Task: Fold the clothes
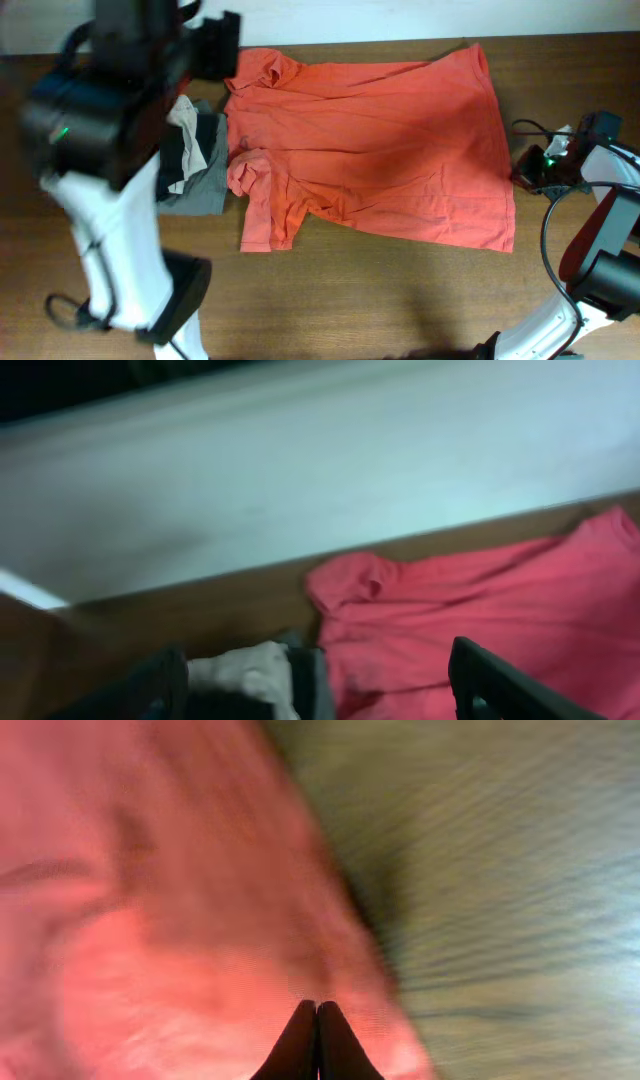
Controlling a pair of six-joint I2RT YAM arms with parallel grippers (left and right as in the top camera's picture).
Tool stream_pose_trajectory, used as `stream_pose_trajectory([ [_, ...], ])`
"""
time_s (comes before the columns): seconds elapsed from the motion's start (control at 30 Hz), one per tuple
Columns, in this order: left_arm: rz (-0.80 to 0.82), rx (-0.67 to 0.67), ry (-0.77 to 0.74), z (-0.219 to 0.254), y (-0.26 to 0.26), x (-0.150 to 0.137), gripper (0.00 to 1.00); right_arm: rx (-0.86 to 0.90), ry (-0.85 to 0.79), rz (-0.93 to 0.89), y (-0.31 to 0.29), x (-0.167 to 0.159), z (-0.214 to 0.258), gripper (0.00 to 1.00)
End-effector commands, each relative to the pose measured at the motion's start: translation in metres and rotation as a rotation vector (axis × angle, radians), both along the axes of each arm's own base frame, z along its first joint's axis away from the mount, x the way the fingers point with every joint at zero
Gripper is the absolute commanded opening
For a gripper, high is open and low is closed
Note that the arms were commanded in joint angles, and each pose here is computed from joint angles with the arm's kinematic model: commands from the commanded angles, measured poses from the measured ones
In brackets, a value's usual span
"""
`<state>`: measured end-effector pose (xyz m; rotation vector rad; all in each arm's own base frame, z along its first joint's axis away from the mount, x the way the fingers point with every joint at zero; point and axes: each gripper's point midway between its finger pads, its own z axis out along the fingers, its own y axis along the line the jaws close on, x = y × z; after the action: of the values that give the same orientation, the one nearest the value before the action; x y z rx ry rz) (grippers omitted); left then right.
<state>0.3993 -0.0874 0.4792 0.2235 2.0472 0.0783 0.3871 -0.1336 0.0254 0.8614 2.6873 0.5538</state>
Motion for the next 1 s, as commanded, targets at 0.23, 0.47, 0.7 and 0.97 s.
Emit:
stream_pose_trajectory([
  [0.23, -0.033, 0.04, -0.056, 0.02, 0.005, -0.017, 0.99, -0.106, -0.062, 0.221, 0.054, 0.031, -0.003, 0.04],
  [0.47, -0.039, 0.033, -0.07, 0.024, 0.004, -0.018, 0.99, -0.202, 0.086, 0.153, 0.052, 0.024, -0.044, 0.04],
  [0.7, -0.038, 0.026, -0.094, 0.033, 0.007, -0.027, 0.99, -0.414, 0.327, -0.079, -0.005, -0.021, -0.051, 0.04],
  [0.97, -0.038, 0.019, -0.111, 0.038, 0.007, -0.028, 0.99, -0.386, 0.356, -0.129, -0.031, -0.038, -0.051, 0.04],
])
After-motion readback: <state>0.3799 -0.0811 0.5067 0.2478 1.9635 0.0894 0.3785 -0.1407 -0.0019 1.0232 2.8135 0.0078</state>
